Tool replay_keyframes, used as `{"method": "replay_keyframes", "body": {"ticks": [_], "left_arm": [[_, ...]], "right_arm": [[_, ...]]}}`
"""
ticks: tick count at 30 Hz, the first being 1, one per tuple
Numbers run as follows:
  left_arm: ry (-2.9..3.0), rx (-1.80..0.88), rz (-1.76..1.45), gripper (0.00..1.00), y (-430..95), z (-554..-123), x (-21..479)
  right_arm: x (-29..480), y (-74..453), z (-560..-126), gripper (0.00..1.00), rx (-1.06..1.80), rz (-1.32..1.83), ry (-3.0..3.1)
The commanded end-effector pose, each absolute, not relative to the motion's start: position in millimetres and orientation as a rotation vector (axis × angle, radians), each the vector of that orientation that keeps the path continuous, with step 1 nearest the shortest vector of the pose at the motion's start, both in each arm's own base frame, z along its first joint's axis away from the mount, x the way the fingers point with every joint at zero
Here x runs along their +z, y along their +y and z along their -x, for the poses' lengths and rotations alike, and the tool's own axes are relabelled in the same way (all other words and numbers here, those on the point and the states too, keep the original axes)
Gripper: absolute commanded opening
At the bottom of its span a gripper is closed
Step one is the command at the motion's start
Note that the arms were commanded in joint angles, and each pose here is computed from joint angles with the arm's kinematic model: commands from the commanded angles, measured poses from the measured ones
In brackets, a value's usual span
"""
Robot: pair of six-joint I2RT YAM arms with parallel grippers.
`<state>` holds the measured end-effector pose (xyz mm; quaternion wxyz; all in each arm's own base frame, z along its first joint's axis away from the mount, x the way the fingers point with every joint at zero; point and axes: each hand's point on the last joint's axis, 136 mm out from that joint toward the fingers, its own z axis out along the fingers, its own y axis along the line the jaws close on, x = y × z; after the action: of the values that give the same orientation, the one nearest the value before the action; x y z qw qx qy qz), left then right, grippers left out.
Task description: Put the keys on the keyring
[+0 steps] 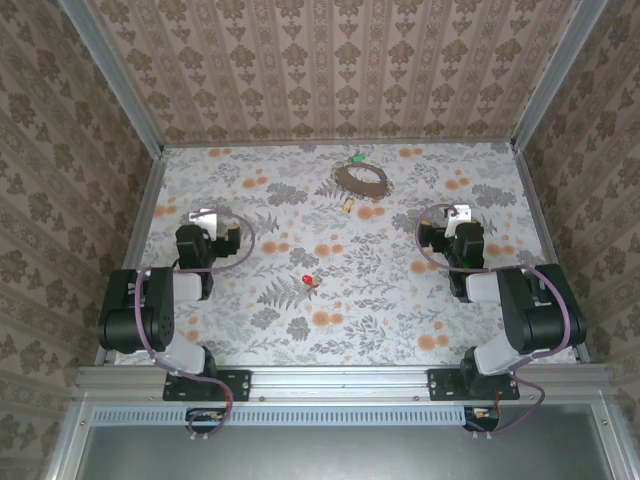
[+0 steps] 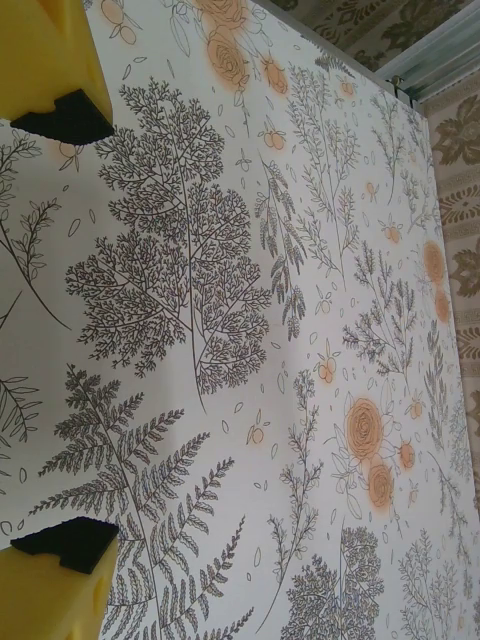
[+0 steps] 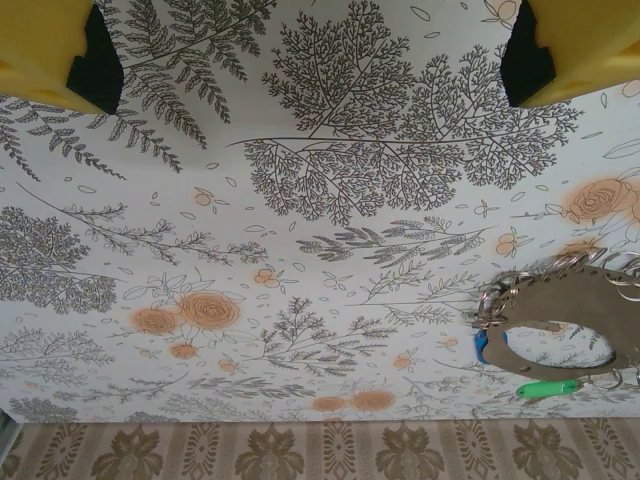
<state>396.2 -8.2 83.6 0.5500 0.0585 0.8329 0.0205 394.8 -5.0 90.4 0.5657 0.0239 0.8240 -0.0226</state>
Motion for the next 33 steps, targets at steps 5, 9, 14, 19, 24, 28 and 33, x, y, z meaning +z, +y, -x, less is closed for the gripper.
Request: {"method": "replay_keyframes", "body": {"ticks": [5, 9, 14, 19, 24, 28, 33], "left_arm": [[1.935, 0.047, -0.121, 1.0, -8.3, -399.8, 94.0], [1.937, 0.049, -0.12, 1.0, -7.8, -399.5, 93.6], [1.937, 0.047, -0.119, 1.0, -8.1, -399.5, 93.4], [1.934, 0.046, -0.119, 1.0, -7.6, -399.7, 94.3], [1.937, 0.043, -0.118, 1.0, -7.5, -399.7, 93.5], [1.931, 0.016, -0.148, 1.0, -11.8, -400.3, 98.6], [1.95, 0.008, -0.175, 1.0, -23.0, -384.9, 145.2]], "right_arm": [[98.1, -2.8, -399.9, 1.0, -0.032, -0.049, 1.921], [98.5, -2.9, -400.1, 1.0, -0.032, -0.049, 1.92], [98.2, -3.6, -399.9, 0.99, -0.034, -0.051, 1.92], [98.1, -3.5, -399.8, 1.0, -0.034, -0.051, 1.921], [97.9, -3.2, -400.1, 1.0, -0.03, -0.051, 1.922], [102.4, -17.2, -397.9, 1.0, -0.064, -0.139, 1.907], [134.2, -24.0, -384.0, 1.0, -0.069, -0.195, 1.95]]}}
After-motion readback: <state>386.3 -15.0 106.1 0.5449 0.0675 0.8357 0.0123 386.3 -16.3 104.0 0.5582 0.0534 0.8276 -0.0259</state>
